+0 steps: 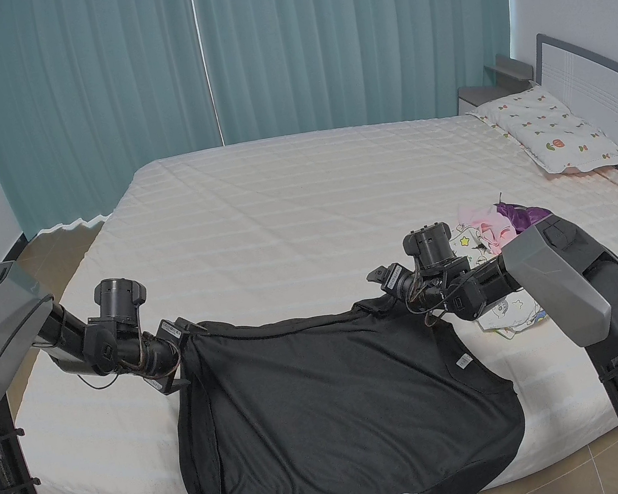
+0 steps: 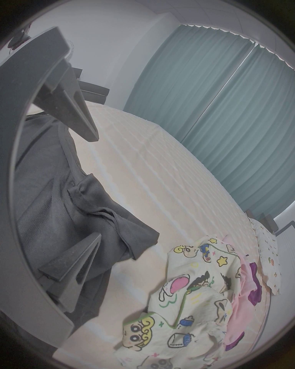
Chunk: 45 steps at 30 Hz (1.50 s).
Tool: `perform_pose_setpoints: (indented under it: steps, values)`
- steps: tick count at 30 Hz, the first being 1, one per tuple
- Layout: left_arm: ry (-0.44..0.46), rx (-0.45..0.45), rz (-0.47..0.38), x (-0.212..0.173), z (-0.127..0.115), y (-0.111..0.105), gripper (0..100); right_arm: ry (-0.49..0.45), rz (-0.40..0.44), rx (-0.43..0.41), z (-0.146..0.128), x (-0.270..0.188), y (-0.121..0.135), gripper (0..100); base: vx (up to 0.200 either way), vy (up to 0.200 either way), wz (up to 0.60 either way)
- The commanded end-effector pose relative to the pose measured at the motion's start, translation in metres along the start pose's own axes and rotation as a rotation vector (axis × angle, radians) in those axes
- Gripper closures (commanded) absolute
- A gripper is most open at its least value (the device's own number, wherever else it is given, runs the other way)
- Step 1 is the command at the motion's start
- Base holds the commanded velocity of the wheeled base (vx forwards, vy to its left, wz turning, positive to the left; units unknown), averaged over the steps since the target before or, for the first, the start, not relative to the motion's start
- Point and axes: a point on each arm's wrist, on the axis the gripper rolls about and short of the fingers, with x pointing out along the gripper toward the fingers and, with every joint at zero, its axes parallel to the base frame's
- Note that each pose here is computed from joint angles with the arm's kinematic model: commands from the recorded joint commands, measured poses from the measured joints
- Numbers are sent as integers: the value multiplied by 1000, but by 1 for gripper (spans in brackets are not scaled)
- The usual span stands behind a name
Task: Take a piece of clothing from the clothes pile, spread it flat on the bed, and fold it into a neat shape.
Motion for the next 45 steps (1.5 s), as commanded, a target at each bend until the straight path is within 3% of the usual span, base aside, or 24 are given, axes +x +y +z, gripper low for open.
perform_pose_setpoints:
  steps: [1, 11, 16, 17, 31, 35, 40, 41, 43, 45]
  values:
    - [4, -32, -33, -17, -7, 2, 0, 7, -8, 21, -5, 16, -5, 0, 0, 0, 0]
    - [27, -46, -31, -24, -12, 6, 0, 25, -31, 76, -18, 42, -20, 0, 0, 0, 0]
    - [31, -50, -23, -22, -13, 8, 0, -71, 80, 92, -7, 44, -14, 0, 0, 0, 0]
    - [30, -50, -22, -22, -13, 8, 0, -87, 95, 92, -4, 43, -12, 100, 0, 0, 0]
    - [28, -49, -22, -23, -16, 13, 0, -237, 173, 54, 41, 23, 2, 100, 0, 0, 0]
    - [27, -50, -22, -23, -15, 14, 0, -247, 147, 43, 58, 14, 1, 100, 0, 0, 0]
    - [31, -52, -15, -21, -15, 15, 0, -162, 27, -34, 56, -2, -29, 100, 0, 0, 0]
    - [30, -51, -15, -21, -15, 15, 0, -132, 0, -75, 55, -6, -41, 0, 0, 0, 0]
    - [30, -51, -15, -21, -15, 15, 0, -112, -9, -108, 52, -8, -48, 0, 0, 0, 0]
    - [30, -51, -15, -21, -15, 15, 0, -76, -20, -183, 44, -16, -71, 0, 0, 0, 0]
